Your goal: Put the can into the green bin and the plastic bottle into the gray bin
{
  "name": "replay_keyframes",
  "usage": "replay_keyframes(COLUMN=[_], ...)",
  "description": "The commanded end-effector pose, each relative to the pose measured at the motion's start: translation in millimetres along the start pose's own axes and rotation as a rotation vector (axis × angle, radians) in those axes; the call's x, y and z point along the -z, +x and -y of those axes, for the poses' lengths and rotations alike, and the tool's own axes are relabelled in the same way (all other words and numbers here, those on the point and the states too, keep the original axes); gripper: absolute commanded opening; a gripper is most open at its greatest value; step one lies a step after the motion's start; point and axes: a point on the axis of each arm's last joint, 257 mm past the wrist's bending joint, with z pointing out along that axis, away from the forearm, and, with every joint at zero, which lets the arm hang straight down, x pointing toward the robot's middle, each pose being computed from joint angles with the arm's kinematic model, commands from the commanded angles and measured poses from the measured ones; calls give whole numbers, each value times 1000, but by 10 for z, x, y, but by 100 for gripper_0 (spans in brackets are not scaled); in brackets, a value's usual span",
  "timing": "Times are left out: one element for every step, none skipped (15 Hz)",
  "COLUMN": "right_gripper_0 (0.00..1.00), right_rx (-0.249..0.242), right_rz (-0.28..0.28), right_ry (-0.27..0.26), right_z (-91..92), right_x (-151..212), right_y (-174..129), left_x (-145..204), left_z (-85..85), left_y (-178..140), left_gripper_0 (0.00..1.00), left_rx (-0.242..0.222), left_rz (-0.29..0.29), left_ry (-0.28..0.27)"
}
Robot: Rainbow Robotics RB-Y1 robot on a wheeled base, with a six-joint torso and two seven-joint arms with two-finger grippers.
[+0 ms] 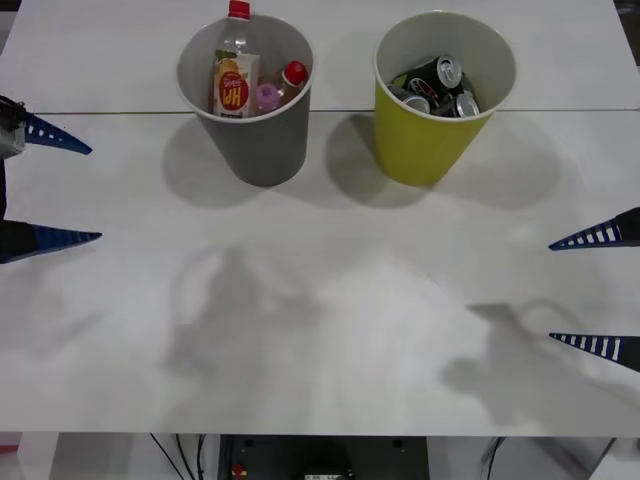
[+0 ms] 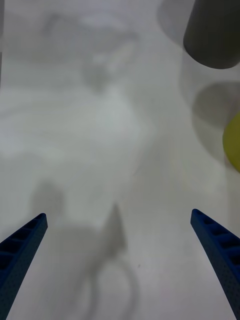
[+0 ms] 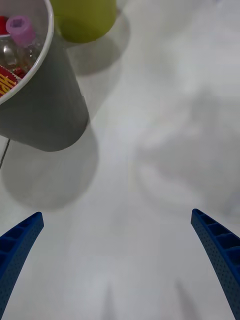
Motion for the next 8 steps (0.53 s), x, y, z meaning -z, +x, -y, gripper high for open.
replay_keyframes(right_gripper_0=[100,100,100,100,100,100,100,100], right_rx=[0,0,0,0,0,0,0,0], right_rz=[0,0,0,0,0,0,0,0], right_ry=[0,0,0,0,0,0,0,0], right_z=[0,0,0,0,0,0,0,0], right_x=[0,0,0,0,0,0,0,0], right_y=[0,0,0,0,0,0,0,0], left_x=[4,11,12,12,-3,-7,-28,-56], left_z=[259,383,487,563,664,721,783,854], left_y=[101,123,140,148,141,137,138,170], left_gripper_0=[100,100,100,100,100,100,100,100], left_rx=[-36,-46,-41,-47,-38,-24,-21,-30], left_rz=[41,67,89,111,152,181,204,218], left_ry=[45,66,83,91,94,89,88,86])
